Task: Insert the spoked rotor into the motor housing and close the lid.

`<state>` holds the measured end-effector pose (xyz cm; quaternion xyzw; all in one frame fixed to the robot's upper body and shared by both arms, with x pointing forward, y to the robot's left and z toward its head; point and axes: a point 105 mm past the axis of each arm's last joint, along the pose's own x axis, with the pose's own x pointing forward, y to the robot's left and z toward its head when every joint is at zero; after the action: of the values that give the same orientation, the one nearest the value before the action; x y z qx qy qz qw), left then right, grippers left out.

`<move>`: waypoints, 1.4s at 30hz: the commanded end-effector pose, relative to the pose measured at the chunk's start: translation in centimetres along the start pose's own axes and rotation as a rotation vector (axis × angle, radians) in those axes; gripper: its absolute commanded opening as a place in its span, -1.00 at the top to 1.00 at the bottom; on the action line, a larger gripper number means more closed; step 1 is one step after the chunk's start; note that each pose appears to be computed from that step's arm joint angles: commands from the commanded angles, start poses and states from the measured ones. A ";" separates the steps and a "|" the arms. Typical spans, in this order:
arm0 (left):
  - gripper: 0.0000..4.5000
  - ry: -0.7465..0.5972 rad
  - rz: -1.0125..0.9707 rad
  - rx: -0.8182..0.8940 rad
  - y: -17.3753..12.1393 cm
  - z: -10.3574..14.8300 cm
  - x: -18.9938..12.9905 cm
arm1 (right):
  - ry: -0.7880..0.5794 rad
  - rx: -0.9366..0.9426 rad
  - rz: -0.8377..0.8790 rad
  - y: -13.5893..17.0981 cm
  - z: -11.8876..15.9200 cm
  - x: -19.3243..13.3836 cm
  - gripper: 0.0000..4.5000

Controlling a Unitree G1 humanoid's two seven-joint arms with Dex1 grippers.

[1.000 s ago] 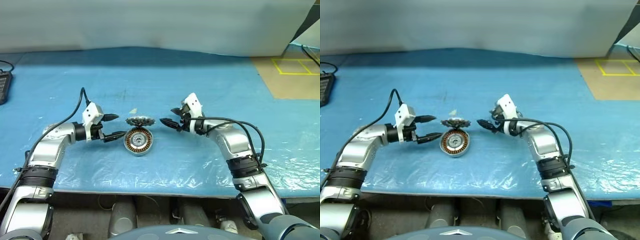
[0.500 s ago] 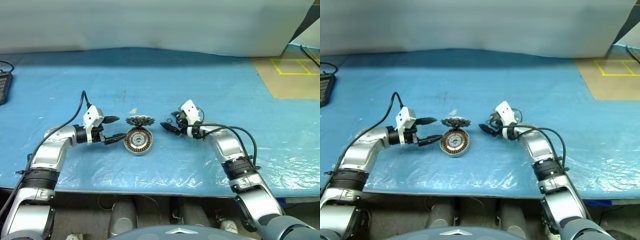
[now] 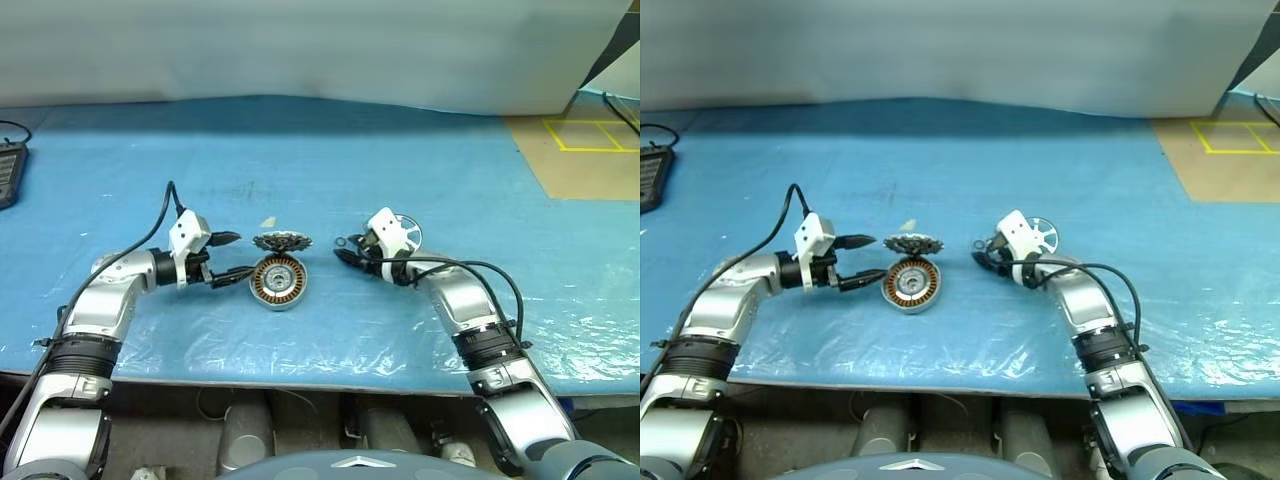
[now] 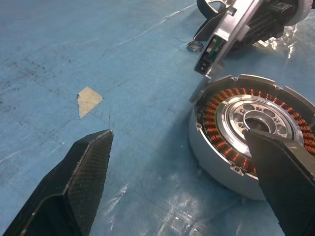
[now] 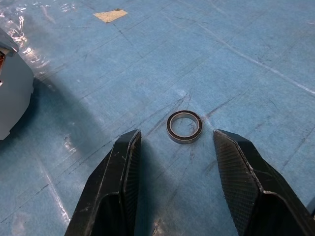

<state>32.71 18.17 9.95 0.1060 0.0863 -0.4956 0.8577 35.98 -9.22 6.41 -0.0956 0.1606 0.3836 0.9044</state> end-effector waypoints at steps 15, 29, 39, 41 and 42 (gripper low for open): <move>-1.00 -0.006 0.010 0.024 0.2 0.0 -0.2 | 0.042 0.029 0.002 0.1 -1.2 2.2 -0.06; -1.00 0.012 -0.009 0.011 -0.2 -0.4 -0.6 | 0.011 0.018 0.075 1.6 -2.1 -0.6 0.75; -1.00 -0.017 -0.056 0.020 -0.8 0.2 -0.5 | -0.135 -0.039 0.411 5.3 3.9 -5.0 0.75; -1.00 -0.021 -0.062 0.028 -1.0 0.2 -0.4 | -0.151 -0.054 0.442 5.8 5.0 -4.9 0.75; -1.00 -0.028 -0.066 0.037 -1.1 0.3 -0.4 | -0.158 -0.065 0.462 6.2 5.6 -4.7 0.75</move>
<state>31.69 18.02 9.13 0.1035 0.0941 -0.5199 0.8427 30.09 -7.48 11.41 -0.0546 0.1193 0.5674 0.8129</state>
